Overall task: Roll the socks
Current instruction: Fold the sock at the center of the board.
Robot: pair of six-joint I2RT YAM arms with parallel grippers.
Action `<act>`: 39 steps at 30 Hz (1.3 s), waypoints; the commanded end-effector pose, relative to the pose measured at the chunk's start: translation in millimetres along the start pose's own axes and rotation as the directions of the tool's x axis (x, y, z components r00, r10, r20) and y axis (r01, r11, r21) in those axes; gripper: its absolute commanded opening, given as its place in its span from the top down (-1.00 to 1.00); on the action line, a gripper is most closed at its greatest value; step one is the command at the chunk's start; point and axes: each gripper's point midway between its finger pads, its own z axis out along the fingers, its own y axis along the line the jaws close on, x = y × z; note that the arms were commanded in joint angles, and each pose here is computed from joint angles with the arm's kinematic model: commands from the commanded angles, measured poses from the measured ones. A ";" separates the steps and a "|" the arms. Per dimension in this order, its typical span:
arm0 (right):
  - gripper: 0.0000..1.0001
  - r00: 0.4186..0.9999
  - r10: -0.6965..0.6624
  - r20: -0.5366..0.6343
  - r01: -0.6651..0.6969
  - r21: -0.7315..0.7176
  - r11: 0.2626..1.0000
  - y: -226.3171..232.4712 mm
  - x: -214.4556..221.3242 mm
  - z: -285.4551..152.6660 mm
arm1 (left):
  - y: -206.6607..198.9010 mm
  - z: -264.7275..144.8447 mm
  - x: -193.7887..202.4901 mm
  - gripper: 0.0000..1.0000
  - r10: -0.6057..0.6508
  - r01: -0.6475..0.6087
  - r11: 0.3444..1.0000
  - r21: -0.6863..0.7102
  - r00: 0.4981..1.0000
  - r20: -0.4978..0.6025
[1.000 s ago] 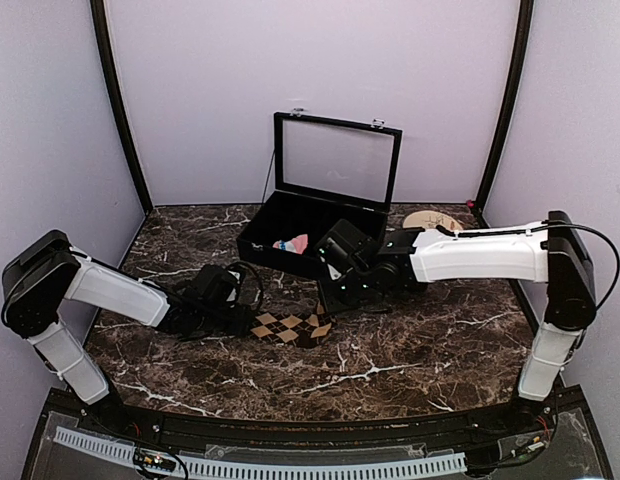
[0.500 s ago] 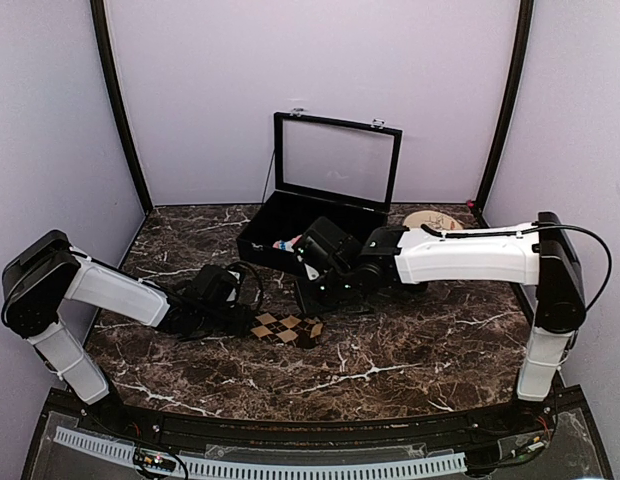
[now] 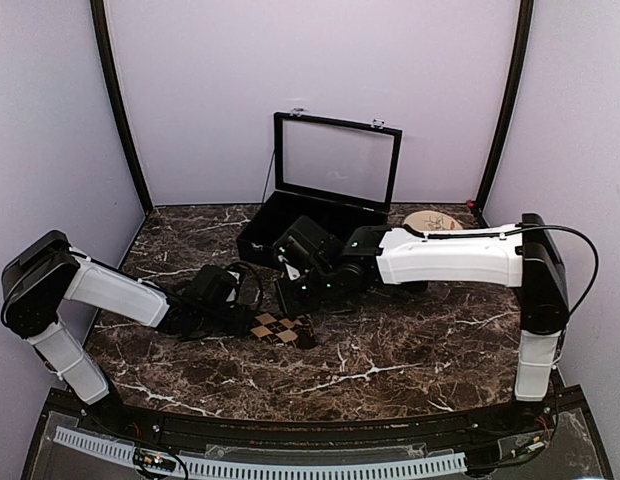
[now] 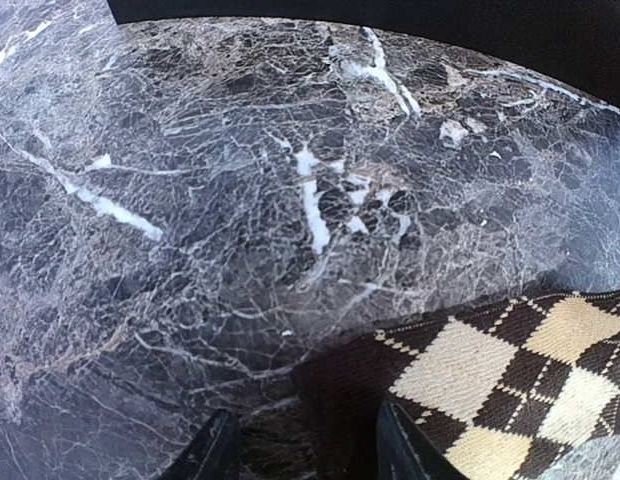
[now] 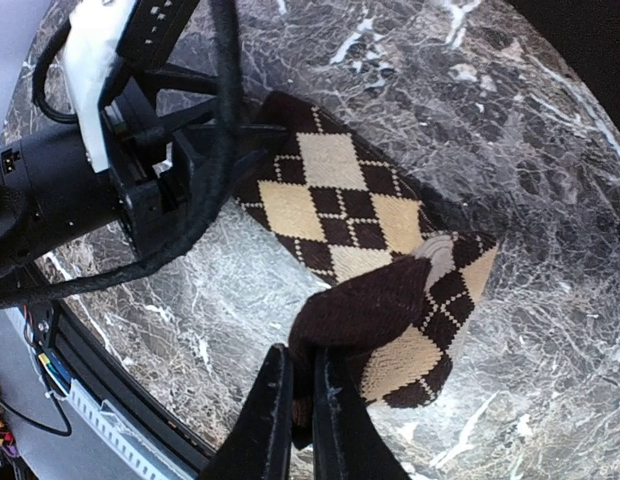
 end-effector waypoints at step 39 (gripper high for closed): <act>0.81 1.000 0.000 0.008 0.001 -0.120 0.993 39.3 -12.3 43.6 | 23.5 -32.8 5.1 0.66 -0.083 0.087 0.994 -0.059 0.995 0.058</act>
